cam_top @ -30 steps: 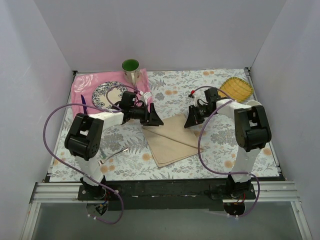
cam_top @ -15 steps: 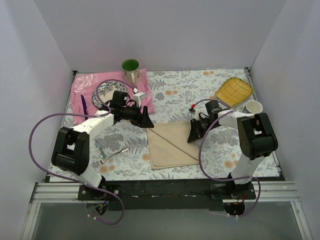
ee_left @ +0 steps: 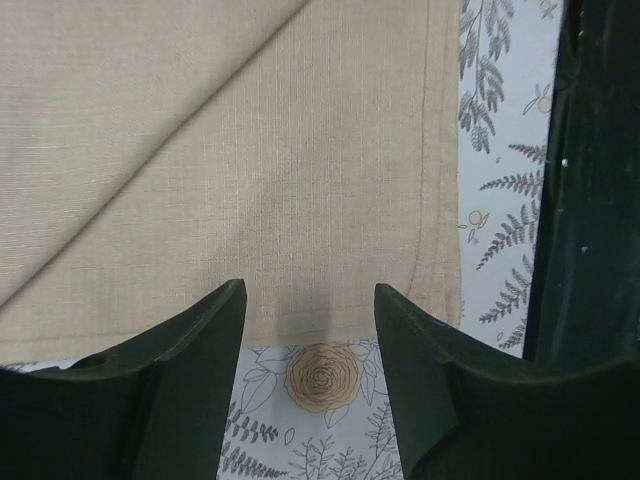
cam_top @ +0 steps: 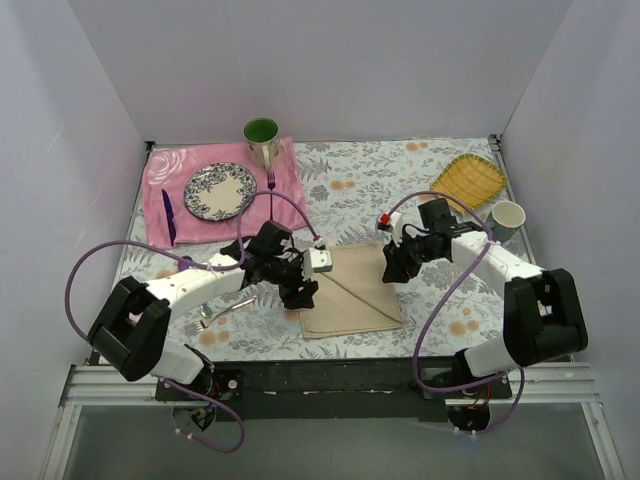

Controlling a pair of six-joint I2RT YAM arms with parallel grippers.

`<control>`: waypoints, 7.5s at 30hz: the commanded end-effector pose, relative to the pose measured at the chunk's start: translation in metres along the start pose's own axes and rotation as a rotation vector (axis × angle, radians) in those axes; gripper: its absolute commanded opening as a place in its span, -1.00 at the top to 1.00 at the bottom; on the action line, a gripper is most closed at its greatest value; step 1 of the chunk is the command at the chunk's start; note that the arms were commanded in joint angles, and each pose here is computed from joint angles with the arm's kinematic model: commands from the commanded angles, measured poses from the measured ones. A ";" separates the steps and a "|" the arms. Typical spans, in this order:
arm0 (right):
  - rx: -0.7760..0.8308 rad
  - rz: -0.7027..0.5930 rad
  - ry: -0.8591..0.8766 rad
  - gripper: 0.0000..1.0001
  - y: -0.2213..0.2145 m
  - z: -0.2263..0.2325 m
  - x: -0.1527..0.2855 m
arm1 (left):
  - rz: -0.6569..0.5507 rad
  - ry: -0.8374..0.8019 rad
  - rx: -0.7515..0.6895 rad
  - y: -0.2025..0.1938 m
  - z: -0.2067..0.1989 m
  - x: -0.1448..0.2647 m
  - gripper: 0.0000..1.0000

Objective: Fold the napkin into a case and place the utensils inside
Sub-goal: Smooth out the upper triangle-folded napkin at the center of the board, then pick up the upper triangle-folded napkin from the center of the board.

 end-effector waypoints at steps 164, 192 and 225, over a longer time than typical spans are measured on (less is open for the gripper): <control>0.704 -0.192 -0.270 0.97 0.071 0.020 0.016 | -0.010 0.230 -0.519 -0.064 -0.005 -0.034 -0.03; 0.658 -0.230 -0.290 0.97 0.079 0.017 0.024 | 0.014 0.582 -0.420 -0.051 0.015 -0.047 -0.13; 0.711 -0.229 -0.276 0.97 0.082 0.028 0.039 | -0.075 0.530 -0.277 0.017 0.009 0.008 1.00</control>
Point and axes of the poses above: each gripper's point midway between its finger pads, its own x axis back along the fingers, its own z axis along the line the jaws close on, y = z × x, the point moved 1 cm from there along x, back along the fingers, and after that the axes turned 1 degree about x, right-handed, at the moved point
